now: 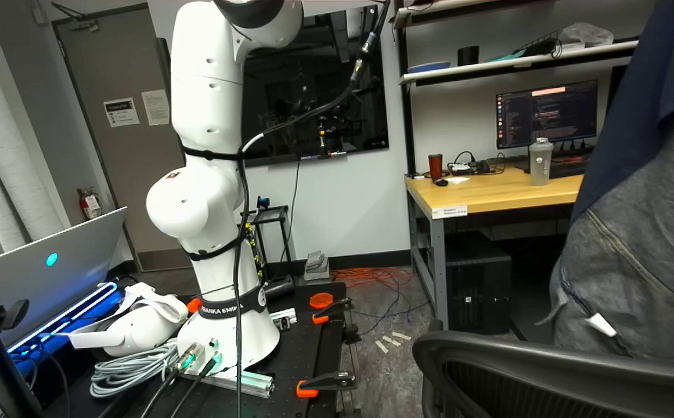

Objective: Remove the jean jacket from the backrest of the chair, place the jacket on the backrest, remove the jacket from the backrest

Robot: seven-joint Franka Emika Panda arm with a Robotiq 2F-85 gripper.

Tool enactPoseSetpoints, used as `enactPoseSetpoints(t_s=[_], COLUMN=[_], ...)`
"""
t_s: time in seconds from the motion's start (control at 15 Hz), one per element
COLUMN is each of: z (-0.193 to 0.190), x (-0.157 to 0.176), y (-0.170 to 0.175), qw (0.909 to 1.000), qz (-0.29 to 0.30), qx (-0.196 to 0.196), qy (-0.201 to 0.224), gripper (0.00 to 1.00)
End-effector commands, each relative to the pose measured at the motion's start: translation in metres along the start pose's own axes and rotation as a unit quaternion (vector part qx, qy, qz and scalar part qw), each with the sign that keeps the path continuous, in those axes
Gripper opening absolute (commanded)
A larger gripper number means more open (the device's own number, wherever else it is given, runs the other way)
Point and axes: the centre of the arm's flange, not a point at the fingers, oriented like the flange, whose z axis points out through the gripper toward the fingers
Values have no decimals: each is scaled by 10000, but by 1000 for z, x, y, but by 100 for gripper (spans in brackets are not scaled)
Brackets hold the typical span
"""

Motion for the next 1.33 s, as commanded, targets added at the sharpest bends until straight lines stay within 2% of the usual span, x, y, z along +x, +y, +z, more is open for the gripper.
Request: enactPoseSetpoints(t_s=[0.0,0.33,0.47,0.6,0.87,1.0,1.07,1.27], z=[-59,-88,-82,-60,16,61,83,132], x=[28,43,44,38,16,-14,-35,-96], y=[-12,-18,-12,-1,26,31,30,15], qw=[9985,9963,9965,9972,9996,9994,9981,9898], qz=[-14,18,55,104,219,227,191,-33], qx=[43,166,168,88,-15,-95,-85,-64], qy=[539,844,820,734,169,-246,-587,-1426], gripper=[1,1,1,1,1,1,1,1])
